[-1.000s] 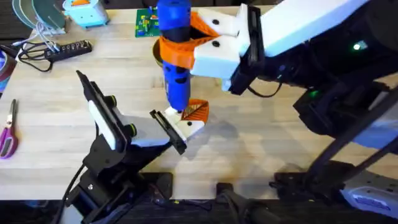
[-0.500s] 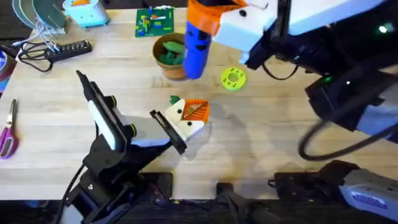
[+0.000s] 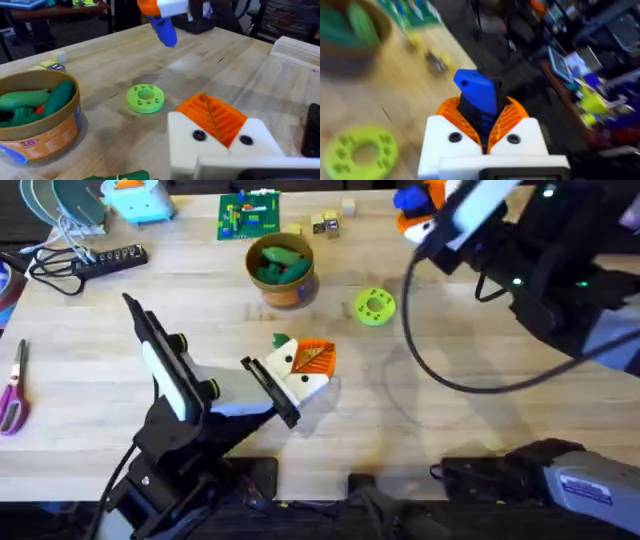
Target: Pick up the gripper from the table and insert it into the empty holder that is missing its gripper. Then pick up a screw, insert it into the mounting hole, and use the screwdriver to tighten it. Finally, clean up the table by picking up the vegetable and placing it into the bucket.
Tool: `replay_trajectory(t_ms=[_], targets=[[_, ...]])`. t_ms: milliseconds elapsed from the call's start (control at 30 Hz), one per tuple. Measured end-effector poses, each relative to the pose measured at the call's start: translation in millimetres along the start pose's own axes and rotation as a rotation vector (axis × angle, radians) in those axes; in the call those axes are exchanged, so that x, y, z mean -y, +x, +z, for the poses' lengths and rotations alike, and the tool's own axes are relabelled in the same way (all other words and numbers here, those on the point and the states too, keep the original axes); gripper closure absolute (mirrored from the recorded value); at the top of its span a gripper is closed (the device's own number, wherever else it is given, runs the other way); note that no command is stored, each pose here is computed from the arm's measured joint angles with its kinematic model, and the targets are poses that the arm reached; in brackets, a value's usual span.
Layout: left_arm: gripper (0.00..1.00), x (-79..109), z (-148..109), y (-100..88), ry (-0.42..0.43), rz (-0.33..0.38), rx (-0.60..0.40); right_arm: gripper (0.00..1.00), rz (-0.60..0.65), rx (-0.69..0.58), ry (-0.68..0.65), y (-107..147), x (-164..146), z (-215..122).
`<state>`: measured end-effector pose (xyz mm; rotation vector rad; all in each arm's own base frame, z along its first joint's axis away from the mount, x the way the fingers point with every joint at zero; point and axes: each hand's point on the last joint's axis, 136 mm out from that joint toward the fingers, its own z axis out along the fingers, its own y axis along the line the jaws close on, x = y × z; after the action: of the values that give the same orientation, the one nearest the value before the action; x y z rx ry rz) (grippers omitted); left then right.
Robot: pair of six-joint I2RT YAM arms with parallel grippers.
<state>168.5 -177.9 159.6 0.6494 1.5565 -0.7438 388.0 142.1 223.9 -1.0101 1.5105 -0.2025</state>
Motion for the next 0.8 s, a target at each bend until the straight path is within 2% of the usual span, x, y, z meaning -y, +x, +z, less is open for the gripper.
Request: replay_trajectory(t_ms=[167,300,433,600,700,733,767,800], targets=[[0.995,0.1,0,0.0,0.000,0.000,0.000,0.979,-0.251,-0.249,-0.068,69,-25,19],[0.995,0.0,0,0.0,0.000,0.000,0.000,0.979,-0.367,-0.352,-0.164,110,-52,32],[0.995,0.0,0,0.0,0.000,0.000,0.000,0.979,-0.432,-0.409,-0.230,136,-70,37],[0.995,0.0,0,0.1,0.000,0.000,0.000,0.964,-0.469,-0.435,-0.253,146,-76,38],[0.995,0.0,0,0.1,0.000,0.000,0.000,0.845,-0.465,-0.441,-0.256,147,-76,37],[0.995,0.0,0,0.1,0.000,0.000,0.000,0.771,-0.461,-0.443,-0.258,148,-77,37],[0.995,0.0,0,0.0,0.000,0.000,0.000,0.672,-0.457,-0.448,-0.263,149,-78,36],[0.995,0.0,0,0.0,0.000,0.000,0.000,0.514,-0.453,-0.455,-0.270,150,-79,35]])
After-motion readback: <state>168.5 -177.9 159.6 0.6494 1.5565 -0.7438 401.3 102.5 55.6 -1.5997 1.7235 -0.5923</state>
